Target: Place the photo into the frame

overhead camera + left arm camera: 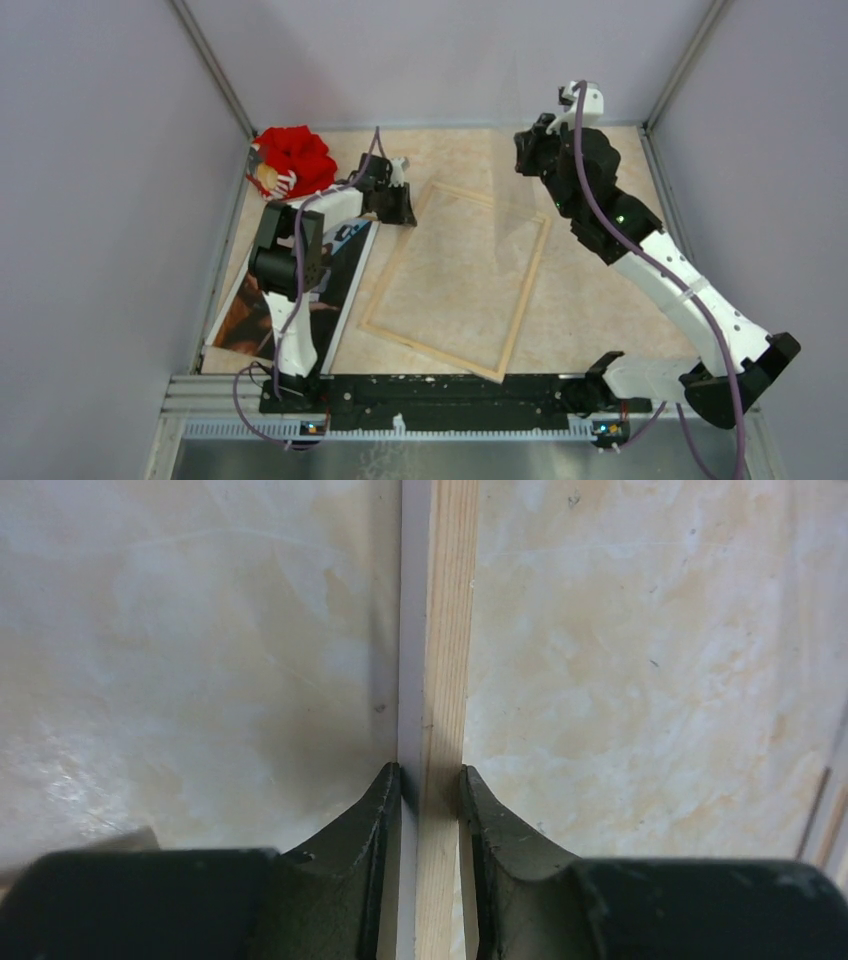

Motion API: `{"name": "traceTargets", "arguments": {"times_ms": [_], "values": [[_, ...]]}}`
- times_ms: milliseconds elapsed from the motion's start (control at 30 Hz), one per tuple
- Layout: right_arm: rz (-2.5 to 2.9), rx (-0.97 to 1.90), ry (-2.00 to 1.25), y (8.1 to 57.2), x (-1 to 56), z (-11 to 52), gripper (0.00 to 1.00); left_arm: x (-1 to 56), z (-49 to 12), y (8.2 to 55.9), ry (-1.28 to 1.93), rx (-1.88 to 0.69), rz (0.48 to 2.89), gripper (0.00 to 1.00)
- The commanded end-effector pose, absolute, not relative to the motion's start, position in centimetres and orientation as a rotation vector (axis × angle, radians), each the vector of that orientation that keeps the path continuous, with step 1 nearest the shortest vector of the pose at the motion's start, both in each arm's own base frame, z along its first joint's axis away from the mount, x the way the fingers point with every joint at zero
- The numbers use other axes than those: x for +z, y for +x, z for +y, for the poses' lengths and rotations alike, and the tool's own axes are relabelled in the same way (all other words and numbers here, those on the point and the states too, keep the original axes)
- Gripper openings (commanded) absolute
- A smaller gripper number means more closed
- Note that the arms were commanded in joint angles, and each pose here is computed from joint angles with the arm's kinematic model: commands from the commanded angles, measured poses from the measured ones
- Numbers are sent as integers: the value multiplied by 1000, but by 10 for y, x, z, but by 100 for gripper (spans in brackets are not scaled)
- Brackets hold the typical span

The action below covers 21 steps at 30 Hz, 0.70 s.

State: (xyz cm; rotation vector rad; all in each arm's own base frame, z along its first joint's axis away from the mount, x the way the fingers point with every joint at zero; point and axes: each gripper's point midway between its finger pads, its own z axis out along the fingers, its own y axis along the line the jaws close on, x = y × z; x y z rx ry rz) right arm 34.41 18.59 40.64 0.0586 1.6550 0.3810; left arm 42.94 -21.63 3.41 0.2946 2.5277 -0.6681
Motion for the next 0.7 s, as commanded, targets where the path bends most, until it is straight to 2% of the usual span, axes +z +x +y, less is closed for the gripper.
{"name": "traceTargets", "arguments": {"times_ms": [0, 167, 300, 500, 600, 667], "values": [[1583, 450, 68, 343, 433, 190, 0, 27, -224, 400, 38, -908, 2620, 23], [1584, 436, 64, 342, 432, 188, 0, 17, -220, 408, -95, -993, 2646, 16], [1581, 418, 62, 344, 431, 187, 0, 33, -214, 440, -222, -1054, 2515, 16], [1583, 416, 58, 345, 432, 188, 0, 58, -214, 457, -158, -1025, 2422, 23], [1571, 423, 59, 343, 436, 187, 0, 67, -208, 459, -89, -954, 2414, 34], [1566, 434, 56, 341, 439, 187, 0, 75, -205, 463, -33, -922, 2385, 44]]}}
